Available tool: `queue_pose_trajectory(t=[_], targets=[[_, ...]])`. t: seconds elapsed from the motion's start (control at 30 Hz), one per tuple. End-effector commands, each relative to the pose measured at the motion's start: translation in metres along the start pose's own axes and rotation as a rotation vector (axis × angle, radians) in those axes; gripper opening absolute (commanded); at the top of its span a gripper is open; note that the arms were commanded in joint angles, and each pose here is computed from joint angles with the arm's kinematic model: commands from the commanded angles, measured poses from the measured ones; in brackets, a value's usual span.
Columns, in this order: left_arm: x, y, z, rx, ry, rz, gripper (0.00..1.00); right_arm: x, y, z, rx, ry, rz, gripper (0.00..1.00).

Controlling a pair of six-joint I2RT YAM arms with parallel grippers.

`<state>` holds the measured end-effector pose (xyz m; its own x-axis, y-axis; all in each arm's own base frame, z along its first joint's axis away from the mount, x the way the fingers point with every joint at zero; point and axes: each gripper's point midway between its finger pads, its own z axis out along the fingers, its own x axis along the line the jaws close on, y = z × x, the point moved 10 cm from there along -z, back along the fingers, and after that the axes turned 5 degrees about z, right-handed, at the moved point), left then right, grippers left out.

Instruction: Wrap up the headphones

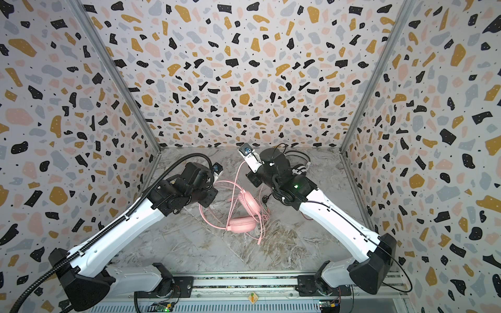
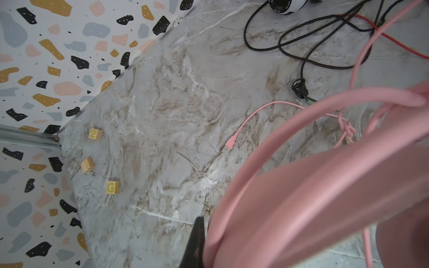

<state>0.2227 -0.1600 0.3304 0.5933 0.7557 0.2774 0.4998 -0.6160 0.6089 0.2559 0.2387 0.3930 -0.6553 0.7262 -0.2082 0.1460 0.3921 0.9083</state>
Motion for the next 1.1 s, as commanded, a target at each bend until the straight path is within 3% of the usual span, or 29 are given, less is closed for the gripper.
queue_pose_trajectory(t=[0.0,0.17,0.43,0.73,0.9,1.07], targets=[[0.005,0.019,-0.035,-0.194,-0.038,-0.061,0.00,-0.016,-0.001,0.002,-0.030,-0.009,0.038,0.02],[0.001,0.023,-0.057,-0.304,-0.156,-0.072,0.00,-0.029,-0.020,0.009,-0.012,0.044,0.094,0.03],[0.004,0.041,-0.099,-0.490,-0.281,-0.115,0.00,-0.020,-0.044,0.017,-0.106,0.349,0.205,0.10],[0.010,0.055,-0.115,-0.506,-0.287,-0.147,0.00,-0.023,-0.079,0.037,-0.228,0.630,0.398,0.45],[0.013,0.070,-0.121,-0.518,-0.296,-0.166,0.00,-0.013,-0.099,0.067,-0.226,0.717,0.474,0.51],[0.021,0.080,-0.128,-0.540,-0.259,-0.195,0.00,0.012,-0.122,0.086,-0.175,0.751,0.502,0.50]])
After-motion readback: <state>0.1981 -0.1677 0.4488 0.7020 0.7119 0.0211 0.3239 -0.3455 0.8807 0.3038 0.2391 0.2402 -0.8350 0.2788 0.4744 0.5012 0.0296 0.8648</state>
